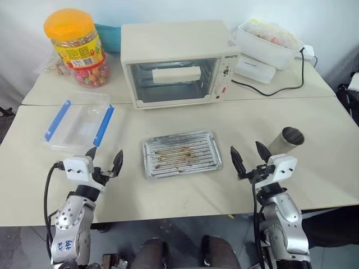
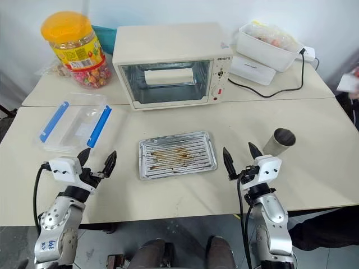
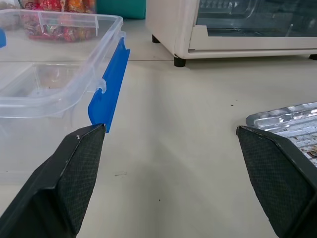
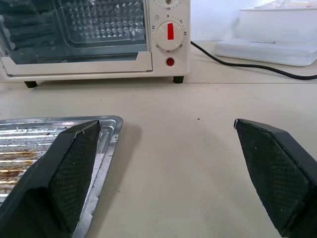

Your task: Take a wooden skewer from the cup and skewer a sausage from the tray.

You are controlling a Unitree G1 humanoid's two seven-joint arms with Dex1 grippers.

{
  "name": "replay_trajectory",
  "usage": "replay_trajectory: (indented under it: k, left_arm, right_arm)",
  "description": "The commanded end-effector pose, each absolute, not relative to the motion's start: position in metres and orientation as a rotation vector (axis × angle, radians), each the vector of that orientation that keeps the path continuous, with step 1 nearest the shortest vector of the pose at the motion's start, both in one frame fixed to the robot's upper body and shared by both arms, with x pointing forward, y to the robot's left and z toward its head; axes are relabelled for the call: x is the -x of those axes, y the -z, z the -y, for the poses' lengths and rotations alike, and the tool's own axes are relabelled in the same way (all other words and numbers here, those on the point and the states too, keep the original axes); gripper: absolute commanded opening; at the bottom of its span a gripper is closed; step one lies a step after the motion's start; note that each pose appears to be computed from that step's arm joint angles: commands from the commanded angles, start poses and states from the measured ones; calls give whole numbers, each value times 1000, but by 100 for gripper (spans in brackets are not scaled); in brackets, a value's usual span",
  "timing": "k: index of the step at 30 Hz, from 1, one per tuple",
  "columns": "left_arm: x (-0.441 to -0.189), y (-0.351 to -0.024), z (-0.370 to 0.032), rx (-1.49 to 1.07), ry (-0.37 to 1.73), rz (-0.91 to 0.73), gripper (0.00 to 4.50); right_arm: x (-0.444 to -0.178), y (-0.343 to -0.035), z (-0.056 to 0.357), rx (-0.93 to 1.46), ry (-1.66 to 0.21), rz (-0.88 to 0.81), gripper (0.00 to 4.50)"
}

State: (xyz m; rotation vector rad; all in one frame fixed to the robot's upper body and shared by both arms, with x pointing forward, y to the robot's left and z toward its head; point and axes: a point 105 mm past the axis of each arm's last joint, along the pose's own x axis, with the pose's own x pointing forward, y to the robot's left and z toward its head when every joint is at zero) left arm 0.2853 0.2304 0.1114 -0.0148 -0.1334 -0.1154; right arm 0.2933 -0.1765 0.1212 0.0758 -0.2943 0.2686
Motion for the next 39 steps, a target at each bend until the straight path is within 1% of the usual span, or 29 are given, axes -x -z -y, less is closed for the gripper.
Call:
replay_trajectory:
  k: [1,10,16,20,34,39]
  left_arm:
    - [-287,-120,-226,-2,123,171,449]
    - [-273,-107,-219,18,124,126,449]
    - [-274,-108,-217,13,120,127,449]
    - [-272,-109,-226,4,64,137,449]
    - [-269,-106,-232,17,12,144,449]
    - [-269,-104,-231,15,25,144,449]
  right_arm:
    - [-292,-129,185,-58,-240,333,450]
    - [-289,-127,178,-57,-282,309,450]
    - [-288,-123,177,-56,-289,297,450]
    - [-289,-121,174,-56,-300,285,450]
    - [-294,-125,173,-44,-331,280,450]
    - [-294,-127,175,-40,-327,285,450]
